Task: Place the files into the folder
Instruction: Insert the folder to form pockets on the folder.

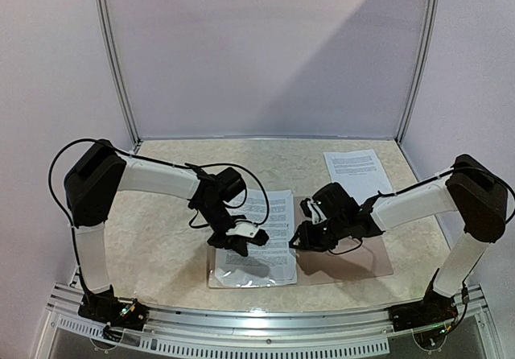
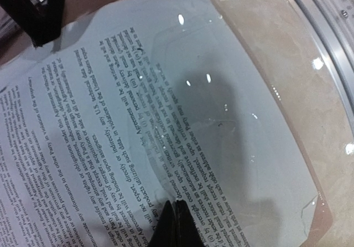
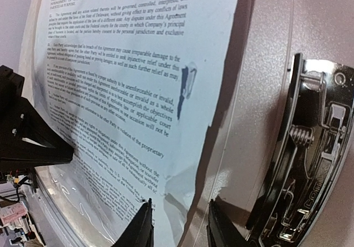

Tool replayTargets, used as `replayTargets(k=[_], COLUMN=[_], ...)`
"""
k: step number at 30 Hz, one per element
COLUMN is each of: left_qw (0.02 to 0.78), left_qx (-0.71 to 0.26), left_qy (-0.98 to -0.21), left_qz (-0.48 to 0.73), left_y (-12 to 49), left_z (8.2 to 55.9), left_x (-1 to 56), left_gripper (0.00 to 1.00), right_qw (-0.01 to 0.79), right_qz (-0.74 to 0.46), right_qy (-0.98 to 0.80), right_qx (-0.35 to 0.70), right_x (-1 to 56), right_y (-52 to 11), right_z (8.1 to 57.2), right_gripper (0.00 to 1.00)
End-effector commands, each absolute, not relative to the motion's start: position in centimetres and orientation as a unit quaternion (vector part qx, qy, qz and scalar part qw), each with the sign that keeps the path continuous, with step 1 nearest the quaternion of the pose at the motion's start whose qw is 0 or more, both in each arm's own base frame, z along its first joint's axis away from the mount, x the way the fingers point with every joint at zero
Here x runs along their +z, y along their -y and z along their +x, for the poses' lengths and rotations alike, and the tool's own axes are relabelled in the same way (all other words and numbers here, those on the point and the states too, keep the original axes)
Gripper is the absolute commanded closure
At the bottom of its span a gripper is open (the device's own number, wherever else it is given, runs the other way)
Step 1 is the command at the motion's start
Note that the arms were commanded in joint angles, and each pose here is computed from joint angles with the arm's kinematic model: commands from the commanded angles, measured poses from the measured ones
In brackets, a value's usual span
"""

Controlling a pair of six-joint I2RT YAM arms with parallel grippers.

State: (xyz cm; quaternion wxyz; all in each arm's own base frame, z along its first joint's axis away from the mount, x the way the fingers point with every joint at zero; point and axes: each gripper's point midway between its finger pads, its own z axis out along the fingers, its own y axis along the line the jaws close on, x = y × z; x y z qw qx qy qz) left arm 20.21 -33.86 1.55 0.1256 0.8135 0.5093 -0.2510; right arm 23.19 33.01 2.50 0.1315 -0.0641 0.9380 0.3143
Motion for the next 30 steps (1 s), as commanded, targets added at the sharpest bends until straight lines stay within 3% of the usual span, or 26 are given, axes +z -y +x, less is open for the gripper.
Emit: replayTargets(k=[1, 14, 18, 30], left_qw=[0.118, 0.123, 0.119, 0.117], left_qx=[-0.254, -0.252, -0.246, -0.249], left_qy=[-0.506, -0.503, -0.502, -0.497], left_qz=[0.816, 0.817, 0.821, 0.823], left_y=[33.9, 34.4, 34.5, 34.4], left_z=[19.6, 20.0, 20.5, 20.4], left_x=[0.8, 1.0, 1.1, 1.3], left_gripper=[1.0, 1.0, 1.0, 1.0], right_qw=[0.144, 0.136, 0.129, 0.128], right_qz=[-0.065, -0.087, -0.105, -0.081], right_qy=[-0.939, -0.908, -0.889, -0.93], right_qx=[0.304, 0.388, 0.426, 0.336], right_x=[1.8, 4.0, 5.1, 1.9], right_y=[-33.0, -34.8, -36.2, -33.4], right_z=[24.4, 24.1, 23.7, 24.5], right_gripper=[0.68, 0.89, 0.89, 0.85])
